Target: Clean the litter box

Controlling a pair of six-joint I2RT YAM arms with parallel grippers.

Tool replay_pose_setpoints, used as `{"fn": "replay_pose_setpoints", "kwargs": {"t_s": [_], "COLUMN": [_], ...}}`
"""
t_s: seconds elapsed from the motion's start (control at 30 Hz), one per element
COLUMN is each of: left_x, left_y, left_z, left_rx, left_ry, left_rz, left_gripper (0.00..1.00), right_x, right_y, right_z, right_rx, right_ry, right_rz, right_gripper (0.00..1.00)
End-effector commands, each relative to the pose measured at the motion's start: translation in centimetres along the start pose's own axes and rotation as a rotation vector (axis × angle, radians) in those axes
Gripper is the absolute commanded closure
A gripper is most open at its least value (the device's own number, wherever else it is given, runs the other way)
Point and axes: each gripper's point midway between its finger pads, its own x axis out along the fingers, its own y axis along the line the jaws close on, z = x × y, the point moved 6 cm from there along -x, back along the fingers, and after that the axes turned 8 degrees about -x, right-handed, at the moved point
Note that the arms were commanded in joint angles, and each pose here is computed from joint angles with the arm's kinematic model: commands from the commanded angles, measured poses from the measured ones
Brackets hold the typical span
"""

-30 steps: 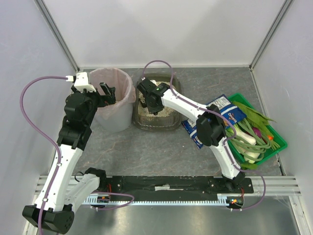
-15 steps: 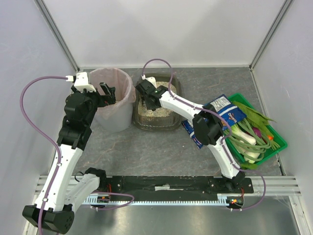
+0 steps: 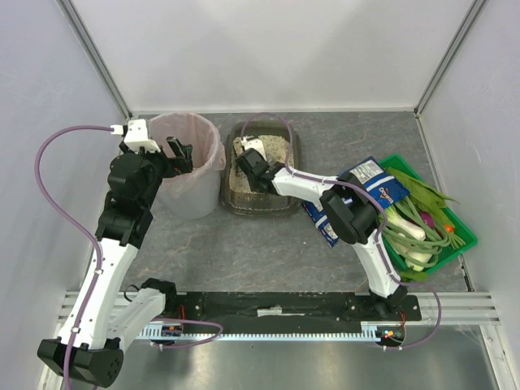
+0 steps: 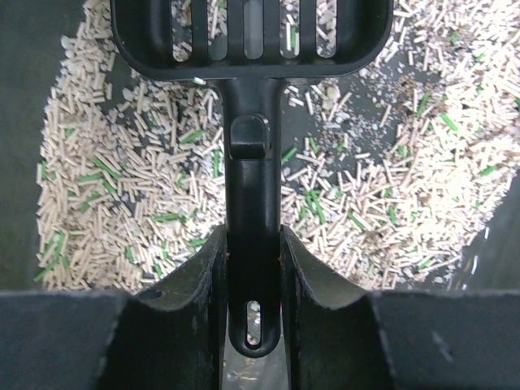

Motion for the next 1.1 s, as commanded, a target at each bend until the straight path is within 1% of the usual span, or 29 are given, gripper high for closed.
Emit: {"fn": "replay_pose_setpoints", "kwargs": {"t_s": [0.0, 0.03, 0.1, 0.17, 0.2, 0.27, 0.3, 0.4, 0.5, 0.53, 0.6, 0.63, 0.8, 0.9, 0.97, 1.0, 1.03, 1.07], "left_x": [0.2, 0.2, 0.2, 0.3, 0.3, 0.3, 0.3, 0.1, 0.0, 0.0, 0.0, 0.0, -0.1, -0.1, 0.1, -0.1, 0.3, 0.4], "left_y": [-0.5, -0.5, -0.5, -0.5, -0.6, -0.6, -0.6, -0.7, -0.7, -0.7, -0.7, -0.7, -0.8, -1.1, -1.3, -1.7, -1.9, -2.3], "left_z": [0.8, 0.9, 0.8, 0.7, 0.7, 0.7, 0.7, 1.0, 1.0, 1.0, 1.0, 1.0, 1.0, 1.4, 1.9, 3.0, 3.2, 3.7], "left_rx": [0.007, 0.007, 0.007, 0.006, 0.006, 0.008, 0.009, 0.01, 0.012, 0.012, 0.012, 0.014, 0.011, 0.012, 0.013, 0.012, 0.008, 0.003], "left_ry": [-0.038, -0.042, -0.039, -0.035, -0.034, -0.033, -0.033, -0.045, -0.05, -0.05, -0.049, -0.05, -0.052, -0.06, -0.065, -0.082, -0.068, -0.066], "left_rz": [-0.031, -0.029, -0.032, -0.031, -0.035, -0.037, -0.042, -0.046, -0.046, -0.046, -0.048, -0.047, -0.058, -0.077, -0.077, -0.084, -0.086, -0.1], "left_gripper": [0.04, 0.04, 0.04, 0.04, 0.04, 0.05, 0.05, 0.05, 0.05, 0.05, 0.05, 0.05, 0.05, 0.07, 0.08, 0.08, 0.08, 0.08], "right_x": [-3.1, -3.3, -4.7, -5.4, -6.4, -7.1, -8.2, -9.6, -10.5, -10.7, -11.7, -11.8, -14.2, -14.8, -15.1, -15.4, -15.5, -16.1], "right_y": [-1.3, -1.4, -1.6, -1.7, -1.8, -1.9, -2.1, -2.7, -3.6, -3.9, -4.5, -4.7, -5.3, -4.4, -4.9, -5.2, -5.7, -6.4], "right_z": [4.0, 3.3, 4.0, 3.4, 3.9, 3.1, 3.4, 2.6, 1.5, 0.6, 0.5, -0.3, -0.2, -0.6, -0.8, -0.6, -0.8, -0.4], "right_rx": [0.053, 0.045, 0.04, 0.022, 0.013, -0.007, -0.004, -0.026, -0.045, -0.06, -0.051, -0.051, -0.003, -0.041, -0.065, -0.064, -0.067, -0.053], "right_ry": [-0.201, -0.196, -0.238, -0.236, -0.256, -0.246, -0.262, -0.253, -0.216, -0.186, -0.187, -0.171, -0.203, -0.184, -0.149, -0.15, -0.143, -0.164], "right_rz": [-0.003, -0.003, 0.013, 0.018, 0.025, 0.032, 0.04, 0.046, 0.028, 0.021, 0.018, 0.02, 0.067, 0.141, 0.101, 0.081, 0.058, 0.031], "right_gripper": [1.0, 1.0, 1.0, 1.0, 1.0, 1.0, 1.0, 1.0, 1.0, 1.0, 1.0, 1.0, 1.0, 1.0, 1.0, 1.0, 1.0, 1.0]}}
